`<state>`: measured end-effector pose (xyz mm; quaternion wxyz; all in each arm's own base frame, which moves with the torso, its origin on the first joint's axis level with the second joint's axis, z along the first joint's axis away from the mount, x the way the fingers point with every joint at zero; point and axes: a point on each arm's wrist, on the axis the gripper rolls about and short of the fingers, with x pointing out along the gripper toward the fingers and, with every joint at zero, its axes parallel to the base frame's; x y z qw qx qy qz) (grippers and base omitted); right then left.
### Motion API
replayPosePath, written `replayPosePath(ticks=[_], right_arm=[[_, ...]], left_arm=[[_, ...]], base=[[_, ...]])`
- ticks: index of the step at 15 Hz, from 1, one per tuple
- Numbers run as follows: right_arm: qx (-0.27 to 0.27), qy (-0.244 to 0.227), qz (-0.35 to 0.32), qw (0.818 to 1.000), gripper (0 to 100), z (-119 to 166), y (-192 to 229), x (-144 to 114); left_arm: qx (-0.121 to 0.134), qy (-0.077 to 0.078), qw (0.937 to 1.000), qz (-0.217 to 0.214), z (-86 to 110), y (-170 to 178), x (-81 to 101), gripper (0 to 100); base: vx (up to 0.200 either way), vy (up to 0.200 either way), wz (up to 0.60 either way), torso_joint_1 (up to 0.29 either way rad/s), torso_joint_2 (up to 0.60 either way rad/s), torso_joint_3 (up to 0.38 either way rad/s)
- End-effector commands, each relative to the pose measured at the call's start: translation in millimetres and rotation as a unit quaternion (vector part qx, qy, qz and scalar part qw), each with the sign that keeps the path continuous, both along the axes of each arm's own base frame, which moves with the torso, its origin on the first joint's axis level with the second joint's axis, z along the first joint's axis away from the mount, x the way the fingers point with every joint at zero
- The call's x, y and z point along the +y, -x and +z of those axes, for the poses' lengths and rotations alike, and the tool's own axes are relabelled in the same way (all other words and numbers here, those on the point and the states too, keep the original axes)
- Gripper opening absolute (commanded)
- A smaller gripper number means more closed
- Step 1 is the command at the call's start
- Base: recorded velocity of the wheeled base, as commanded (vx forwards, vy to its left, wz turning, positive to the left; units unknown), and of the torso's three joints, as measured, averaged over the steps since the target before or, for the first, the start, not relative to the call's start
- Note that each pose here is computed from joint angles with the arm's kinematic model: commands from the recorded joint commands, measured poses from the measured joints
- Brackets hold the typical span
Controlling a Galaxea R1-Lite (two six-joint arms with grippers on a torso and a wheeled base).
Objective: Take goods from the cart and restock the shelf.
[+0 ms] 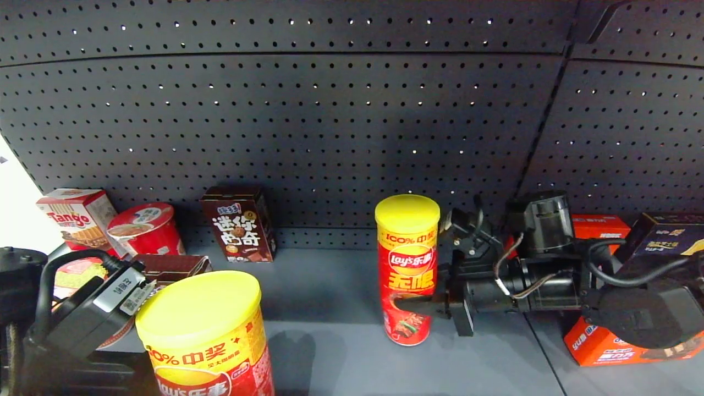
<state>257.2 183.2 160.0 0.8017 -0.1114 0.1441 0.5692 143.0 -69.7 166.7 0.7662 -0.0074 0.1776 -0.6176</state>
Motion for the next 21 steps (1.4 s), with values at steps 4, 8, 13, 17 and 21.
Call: replayPosePath(ticks=[4,8,13,17,21], right_arm=[[-0.024,-0.021,0.006,0.999,0,1.9,30.3,-16.6],[-0.010,-0.021,0.019,1.000,0,-1.7,45.5,-19.1],[0.002,-0.019,0.036,0.999,0,-8.2,55.3,-14.1],[0.003,-0.022,0.036,0.999,0,-16.8,54.3,-11.8],[0.005,-0.025,0.035,0.999,0,-24.3,56.9,-13.3]], left_arm=[[0.006,-0.002,1.0000,0.001,-3.2,1.5,1.0,0],[-0.002,0.001,1.0000,0.003,1.7,-1.2,0.4,0],[0.000,0.000,1.0000,0.007,0.8,-0.5,1.4,0],[0.001,0.000,1.0000,0.007,0.7,-1.1,1.2,0],[0.002,-0.001,1.0000,0.007,0.4,-2.8,0.9,0]], base=[[0.000,0.000,0.00,0.000,0.00,0.000],[0.000,0.000,0.00,0.000,0.00,0.000],[0.000,0.000,0.00,0.000,0.00,0.000],[0.000,0.000,0.00,0.000,0.00,0.000],[0.000,0.000,0.00,0.000,0.00,0.000]])
